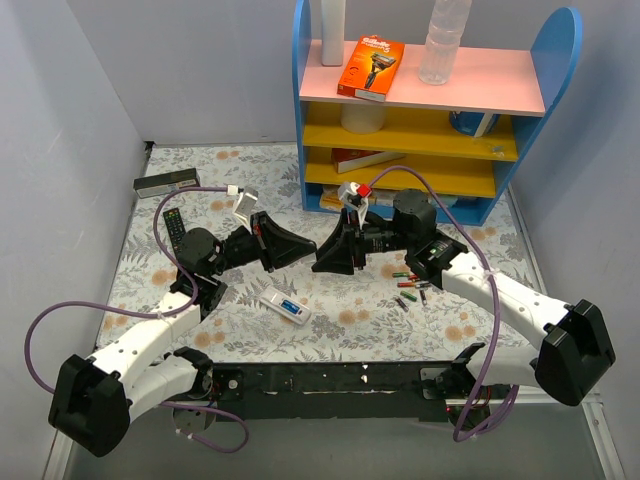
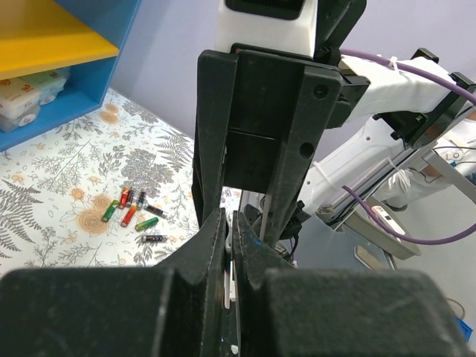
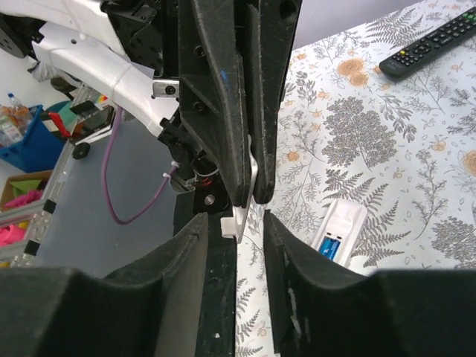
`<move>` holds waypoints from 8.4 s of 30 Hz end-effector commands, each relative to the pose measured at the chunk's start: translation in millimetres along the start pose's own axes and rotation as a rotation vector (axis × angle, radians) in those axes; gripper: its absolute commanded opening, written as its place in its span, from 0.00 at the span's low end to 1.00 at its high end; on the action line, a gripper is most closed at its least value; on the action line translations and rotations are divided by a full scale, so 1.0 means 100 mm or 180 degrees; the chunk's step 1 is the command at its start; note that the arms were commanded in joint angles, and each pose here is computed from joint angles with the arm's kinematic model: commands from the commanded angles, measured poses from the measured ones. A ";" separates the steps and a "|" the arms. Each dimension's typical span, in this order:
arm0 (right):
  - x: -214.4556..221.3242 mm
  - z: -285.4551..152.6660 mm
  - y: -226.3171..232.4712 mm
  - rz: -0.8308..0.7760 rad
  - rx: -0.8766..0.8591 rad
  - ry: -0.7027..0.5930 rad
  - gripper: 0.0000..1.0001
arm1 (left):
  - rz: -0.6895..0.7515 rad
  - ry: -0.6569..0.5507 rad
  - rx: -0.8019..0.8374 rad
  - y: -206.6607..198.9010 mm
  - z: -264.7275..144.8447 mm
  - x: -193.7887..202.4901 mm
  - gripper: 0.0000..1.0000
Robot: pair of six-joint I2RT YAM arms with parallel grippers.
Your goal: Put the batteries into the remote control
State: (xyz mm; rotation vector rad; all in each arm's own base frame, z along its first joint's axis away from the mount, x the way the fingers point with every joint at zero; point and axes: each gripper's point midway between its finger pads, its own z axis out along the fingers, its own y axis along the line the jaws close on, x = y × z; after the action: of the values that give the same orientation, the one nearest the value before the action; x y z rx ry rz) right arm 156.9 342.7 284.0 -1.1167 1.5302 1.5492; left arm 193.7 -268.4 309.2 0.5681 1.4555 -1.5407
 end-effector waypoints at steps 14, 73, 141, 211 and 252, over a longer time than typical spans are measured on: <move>-0.23 -0.04 -0.44 -0.0660 0.1261 0.0147 0.01 | -0.0163 -0.0348 -0.0929 0.25 -0.09 -0.36 0.75; -0.43 -0.30 -0.59 -0.4019 0.4826 0.0606 0.33 | -0.2094 -0.0359 -0.1781 0.60 -0.05 -0.18 0.00; 0.16 0.15 -0.18 -0.2178 0.1238 0.1214 0.13 | -0.1091 0.0816 -0.0674 0.26 -0.27 0.19 0.26; 1.91 0.78 -0.95 0.0731 0.2257 0.3658 0.01 | -0.1677 -0.1911 -0.5075 1.74 -2.68 1.09 0.80; 1.96 0.91 -1.01 0.0691 0.2278 0.3533 0.02 | -0.1693 -0.1780 -0.4910 1.75 -2.57 1.13 0.80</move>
State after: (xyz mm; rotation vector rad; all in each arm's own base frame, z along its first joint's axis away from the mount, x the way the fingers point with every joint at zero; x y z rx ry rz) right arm 152.8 403.2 56.8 -1.4746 2.7325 0.2197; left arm 223.7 -38.8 77.5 -1.1292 1.8411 -0.4308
